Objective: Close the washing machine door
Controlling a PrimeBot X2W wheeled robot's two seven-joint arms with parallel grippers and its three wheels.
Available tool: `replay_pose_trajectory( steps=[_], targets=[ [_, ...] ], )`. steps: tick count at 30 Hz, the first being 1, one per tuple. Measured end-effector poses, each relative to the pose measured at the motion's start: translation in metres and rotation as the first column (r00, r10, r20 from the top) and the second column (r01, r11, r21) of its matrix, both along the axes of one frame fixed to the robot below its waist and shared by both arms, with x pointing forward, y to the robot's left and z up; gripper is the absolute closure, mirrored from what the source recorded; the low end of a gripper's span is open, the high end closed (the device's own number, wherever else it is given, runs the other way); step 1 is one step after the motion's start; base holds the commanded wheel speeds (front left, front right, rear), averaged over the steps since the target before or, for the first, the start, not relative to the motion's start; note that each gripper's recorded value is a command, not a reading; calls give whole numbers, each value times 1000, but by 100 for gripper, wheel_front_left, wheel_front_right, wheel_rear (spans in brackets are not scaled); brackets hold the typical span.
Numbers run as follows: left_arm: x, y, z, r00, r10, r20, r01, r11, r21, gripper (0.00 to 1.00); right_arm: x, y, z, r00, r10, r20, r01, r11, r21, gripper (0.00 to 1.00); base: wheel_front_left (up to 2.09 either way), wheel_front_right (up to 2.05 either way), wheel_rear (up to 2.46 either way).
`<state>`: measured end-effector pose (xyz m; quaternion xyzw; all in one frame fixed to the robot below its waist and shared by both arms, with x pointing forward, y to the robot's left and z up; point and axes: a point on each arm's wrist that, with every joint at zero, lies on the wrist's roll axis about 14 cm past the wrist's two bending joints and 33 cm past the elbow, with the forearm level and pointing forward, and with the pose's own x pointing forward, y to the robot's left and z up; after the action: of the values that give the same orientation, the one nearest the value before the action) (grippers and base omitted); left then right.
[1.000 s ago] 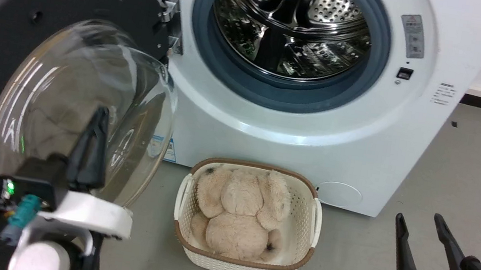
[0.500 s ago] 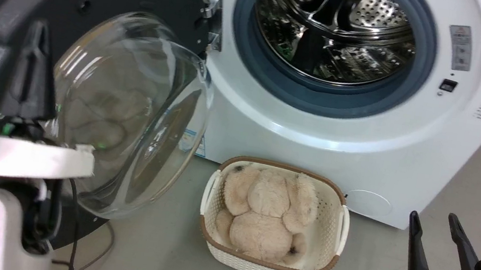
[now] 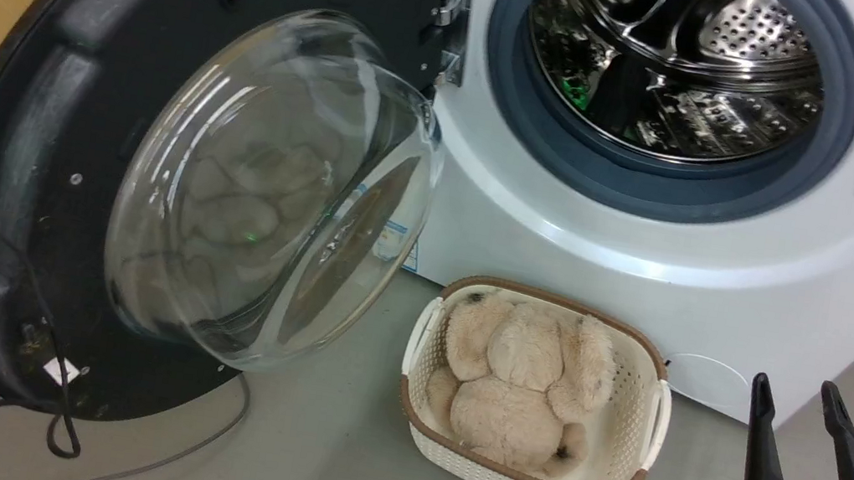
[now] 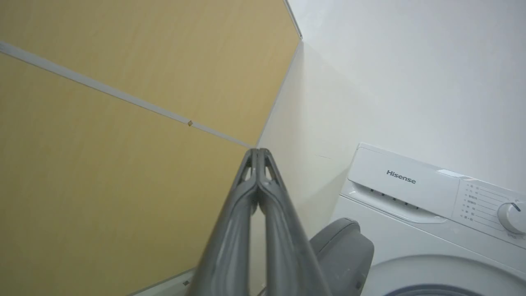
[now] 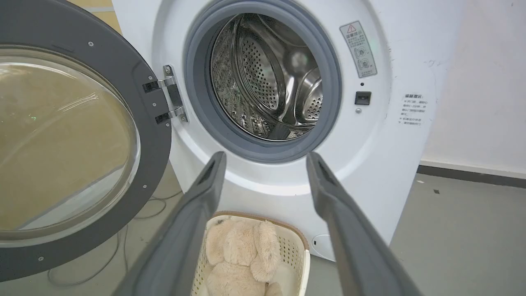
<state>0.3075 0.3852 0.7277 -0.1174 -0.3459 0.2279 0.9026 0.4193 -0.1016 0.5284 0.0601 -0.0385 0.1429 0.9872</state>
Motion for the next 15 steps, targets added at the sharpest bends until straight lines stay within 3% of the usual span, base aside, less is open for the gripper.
replay_pose_trajectory(
  steps=[6,15],
  targets=[
    [-23,55,-31,998,66,-12,-67,967,-245,100,4,8,-2,1000,20,2,-20,1000,16,0,0,0,0],
    [-35,86,-105,998,-8,-70,-31,841,-540,100,11,15,-5,999,34,4,-34,999,28,0,0,0,0]
  ],
)
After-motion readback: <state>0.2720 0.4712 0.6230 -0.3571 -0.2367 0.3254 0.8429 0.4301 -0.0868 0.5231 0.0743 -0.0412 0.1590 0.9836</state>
